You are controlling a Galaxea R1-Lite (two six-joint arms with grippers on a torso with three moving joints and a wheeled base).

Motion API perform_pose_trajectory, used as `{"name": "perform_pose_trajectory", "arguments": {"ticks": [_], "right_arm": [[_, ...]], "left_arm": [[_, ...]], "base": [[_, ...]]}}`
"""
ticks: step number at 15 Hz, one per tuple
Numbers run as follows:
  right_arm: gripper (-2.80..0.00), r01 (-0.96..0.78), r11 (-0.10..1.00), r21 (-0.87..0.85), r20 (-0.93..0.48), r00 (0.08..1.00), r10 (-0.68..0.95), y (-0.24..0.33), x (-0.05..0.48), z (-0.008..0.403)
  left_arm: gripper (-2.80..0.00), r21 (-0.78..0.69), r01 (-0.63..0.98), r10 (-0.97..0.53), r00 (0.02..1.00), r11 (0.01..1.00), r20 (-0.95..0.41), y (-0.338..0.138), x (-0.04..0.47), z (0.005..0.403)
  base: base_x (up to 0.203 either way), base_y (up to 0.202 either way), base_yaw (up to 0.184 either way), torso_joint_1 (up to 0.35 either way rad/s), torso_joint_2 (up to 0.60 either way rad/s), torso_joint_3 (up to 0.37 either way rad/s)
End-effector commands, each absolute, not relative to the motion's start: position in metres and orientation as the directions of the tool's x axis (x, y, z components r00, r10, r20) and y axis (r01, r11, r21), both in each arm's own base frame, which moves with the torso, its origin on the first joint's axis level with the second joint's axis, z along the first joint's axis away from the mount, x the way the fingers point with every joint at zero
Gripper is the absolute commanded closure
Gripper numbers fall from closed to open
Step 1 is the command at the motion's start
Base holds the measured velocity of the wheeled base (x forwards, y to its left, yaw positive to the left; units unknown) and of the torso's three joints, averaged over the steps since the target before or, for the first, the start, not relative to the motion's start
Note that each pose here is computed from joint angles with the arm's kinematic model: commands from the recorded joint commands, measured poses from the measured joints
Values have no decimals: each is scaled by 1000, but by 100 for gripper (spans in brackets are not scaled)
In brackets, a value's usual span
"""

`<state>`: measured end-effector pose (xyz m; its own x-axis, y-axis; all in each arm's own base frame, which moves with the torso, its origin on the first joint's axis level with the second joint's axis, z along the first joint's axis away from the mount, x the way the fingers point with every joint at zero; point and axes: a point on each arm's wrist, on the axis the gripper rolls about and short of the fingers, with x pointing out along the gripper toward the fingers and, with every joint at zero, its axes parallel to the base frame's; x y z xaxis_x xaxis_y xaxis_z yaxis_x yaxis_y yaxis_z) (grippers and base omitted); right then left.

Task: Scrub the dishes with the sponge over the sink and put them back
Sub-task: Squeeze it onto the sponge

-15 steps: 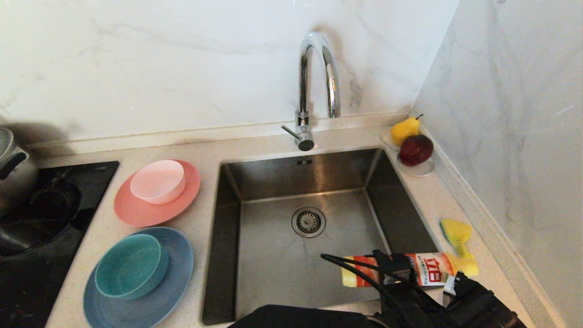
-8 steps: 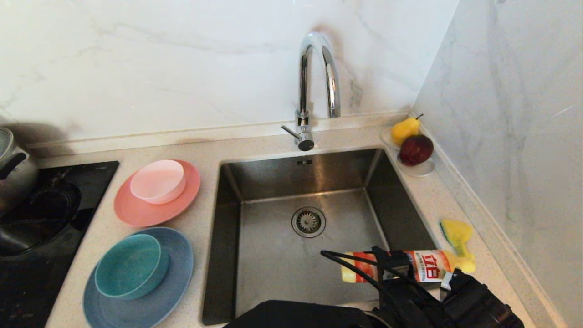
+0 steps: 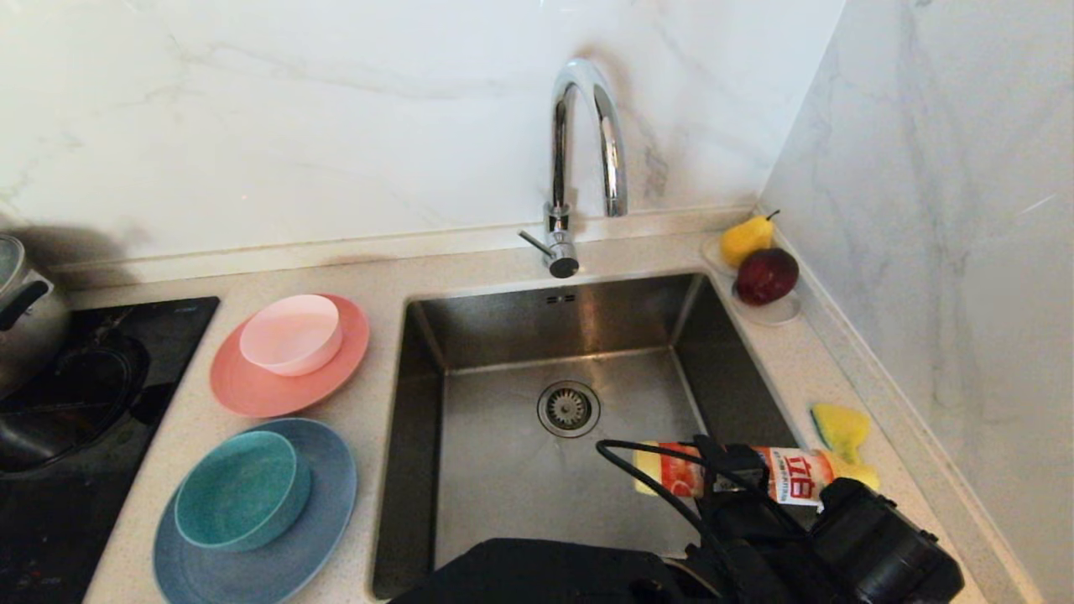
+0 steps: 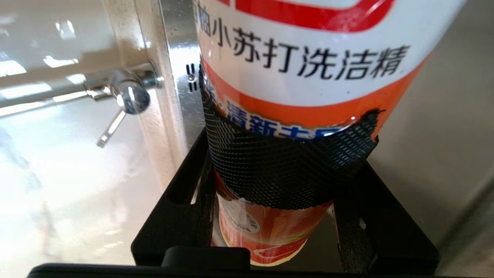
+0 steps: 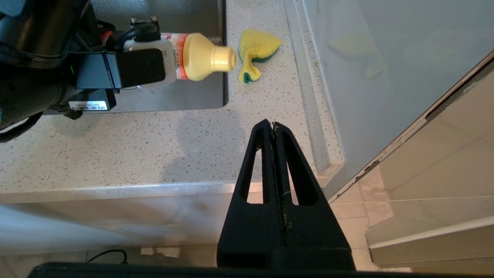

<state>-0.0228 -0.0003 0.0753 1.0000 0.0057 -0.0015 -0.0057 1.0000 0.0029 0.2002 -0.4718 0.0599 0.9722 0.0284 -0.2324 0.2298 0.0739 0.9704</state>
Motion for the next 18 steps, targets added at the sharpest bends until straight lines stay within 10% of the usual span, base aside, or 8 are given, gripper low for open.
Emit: {"name": "perform_pose_trajectory", "arguments": {"ticks": [1,18], "right_arm": [[0,-6,1000,3,0,1000,6,0,-23,75],[0,-6,1000,3,0,1000,6,0,-23,75]], "left_arm": [[0,973,224,36,973,56,-227,-471,202,63],[0,985,175,20,984,4,-175,-476,214,66]], "base": [[0,0,0,0,0,0],[0,0,0,0,0,0]]}}
